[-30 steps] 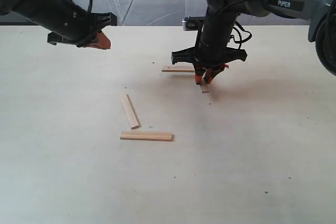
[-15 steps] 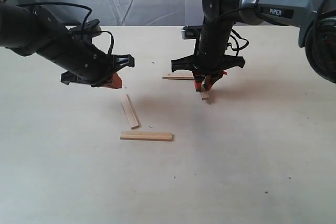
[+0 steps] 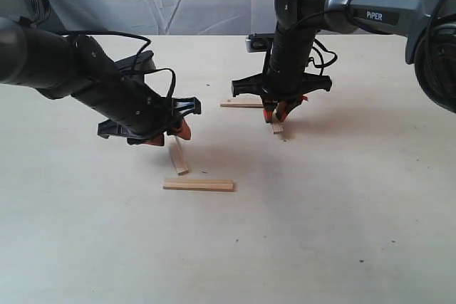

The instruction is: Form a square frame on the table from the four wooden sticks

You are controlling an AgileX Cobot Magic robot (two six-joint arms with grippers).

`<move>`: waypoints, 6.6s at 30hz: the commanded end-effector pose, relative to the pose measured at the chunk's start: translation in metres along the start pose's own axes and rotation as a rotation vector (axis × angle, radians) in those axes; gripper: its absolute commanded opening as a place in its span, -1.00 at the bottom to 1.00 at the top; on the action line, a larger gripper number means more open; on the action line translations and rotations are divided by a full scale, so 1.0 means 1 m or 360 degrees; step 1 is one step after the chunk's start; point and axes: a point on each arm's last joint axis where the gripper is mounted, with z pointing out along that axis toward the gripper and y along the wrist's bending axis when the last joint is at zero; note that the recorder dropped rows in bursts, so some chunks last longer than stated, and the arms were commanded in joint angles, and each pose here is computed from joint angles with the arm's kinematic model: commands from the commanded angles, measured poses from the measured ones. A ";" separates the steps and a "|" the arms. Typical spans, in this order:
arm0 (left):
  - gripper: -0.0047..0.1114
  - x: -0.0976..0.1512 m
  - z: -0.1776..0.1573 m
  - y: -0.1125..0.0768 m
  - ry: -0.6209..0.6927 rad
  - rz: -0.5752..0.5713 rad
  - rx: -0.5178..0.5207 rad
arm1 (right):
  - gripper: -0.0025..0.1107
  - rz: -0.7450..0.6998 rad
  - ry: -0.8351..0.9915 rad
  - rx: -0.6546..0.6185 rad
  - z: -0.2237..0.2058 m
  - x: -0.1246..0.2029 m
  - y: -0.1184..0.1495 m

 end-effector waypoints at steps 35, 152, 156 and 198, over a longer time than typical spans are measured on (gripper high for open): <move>-0.15 0.013 0.018 0.008 0.0162 0.0443 -0.0525 | -0.97 -0.0005 -0.0021 -0.0073 -0.004 -0.002 0.004; -0.92 -0.040 0.021 0.000 0.0174 0.0316 -0.0211 | -0.95 0.0005 -0.0001 0.0023 -0.005 0.012 0.004; -0.92 -0.037 0.028 0.001 0.0220 0.0309 -0.0180 | -0.95 -0.0001 0.0019 0.0011 0.003 0.018 0.008; -0.92 -0.050 -0.082 0.010 0.0174 0.0978 -0.0008 | -0.96 -0.0853 0.0029 -0.0274 -0.048 0.035 0.032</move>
